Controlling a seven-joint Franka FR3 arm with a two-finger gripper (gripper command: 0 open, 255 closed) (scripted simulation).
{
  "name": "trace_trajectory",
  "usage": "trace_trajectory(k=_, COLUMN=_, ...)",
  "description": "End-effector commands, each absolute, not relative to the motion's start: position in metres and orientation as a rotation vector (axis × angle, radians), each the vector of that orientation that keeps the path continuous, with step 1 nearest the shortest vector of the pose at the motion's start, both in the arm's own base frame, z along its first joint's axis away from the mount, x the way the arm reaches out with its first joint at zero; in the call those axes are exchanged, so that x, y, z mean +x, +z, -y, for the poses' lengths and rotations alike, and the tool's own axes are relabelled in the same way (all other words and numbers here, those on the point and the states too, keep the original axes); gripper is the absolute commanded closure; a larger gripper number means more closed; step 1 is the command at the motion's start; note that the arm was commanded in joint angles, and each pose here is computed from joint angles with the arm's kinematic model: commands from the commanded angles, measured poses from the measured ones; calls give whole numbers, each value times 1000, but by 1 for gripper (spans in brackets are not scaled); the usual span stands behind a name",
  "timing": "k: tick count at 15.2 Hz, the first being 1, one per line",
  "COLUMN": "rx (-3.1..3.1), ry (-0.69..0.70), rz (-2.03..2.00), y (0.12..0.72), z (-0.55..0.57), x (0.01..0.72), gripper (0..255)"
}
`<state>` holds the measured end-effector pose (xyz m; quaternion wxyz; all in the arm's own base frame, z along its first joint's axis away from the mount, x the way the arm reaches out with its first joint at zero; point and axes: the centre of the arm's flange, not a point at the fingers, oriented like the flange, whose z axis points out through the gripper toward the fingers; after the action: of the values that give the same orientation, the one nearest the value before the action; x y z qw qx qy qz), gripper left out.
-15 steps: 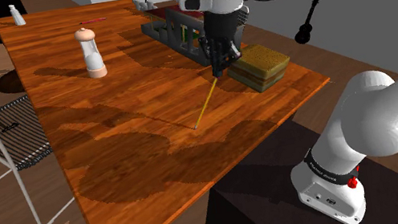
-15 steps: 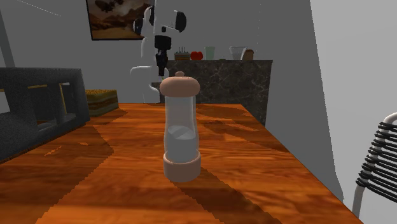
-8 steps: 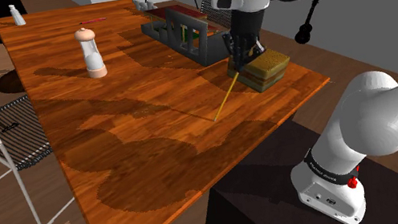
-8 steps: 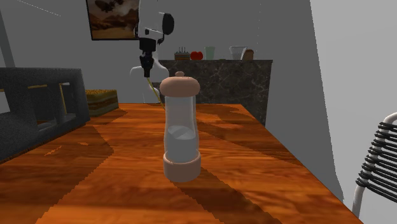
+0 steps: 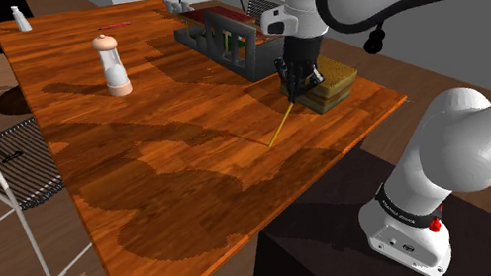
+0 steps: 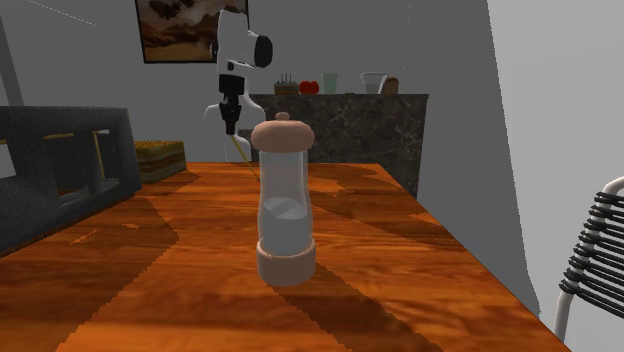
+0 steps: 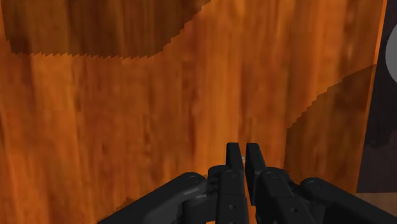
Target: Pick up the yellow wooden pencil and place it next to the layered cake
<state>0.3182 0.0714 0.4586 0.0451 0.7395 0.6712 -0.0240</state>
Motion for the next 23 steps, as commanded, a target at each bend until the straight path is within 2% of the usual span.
trace_trajectory(k=1, rx=2259, ry=-74, rz=-2051, y=448, z=-72, x=318, gripper=255)
trace_trajectory(k=19, rx=2259, ry=-74, rz=-2051, y=353, z=-72, x=318, gripper=255)
trace_trajectory(k=23, rx=2259, ry=-74, rz=-2051, y=349, z=-72, x=318, gripper=255)
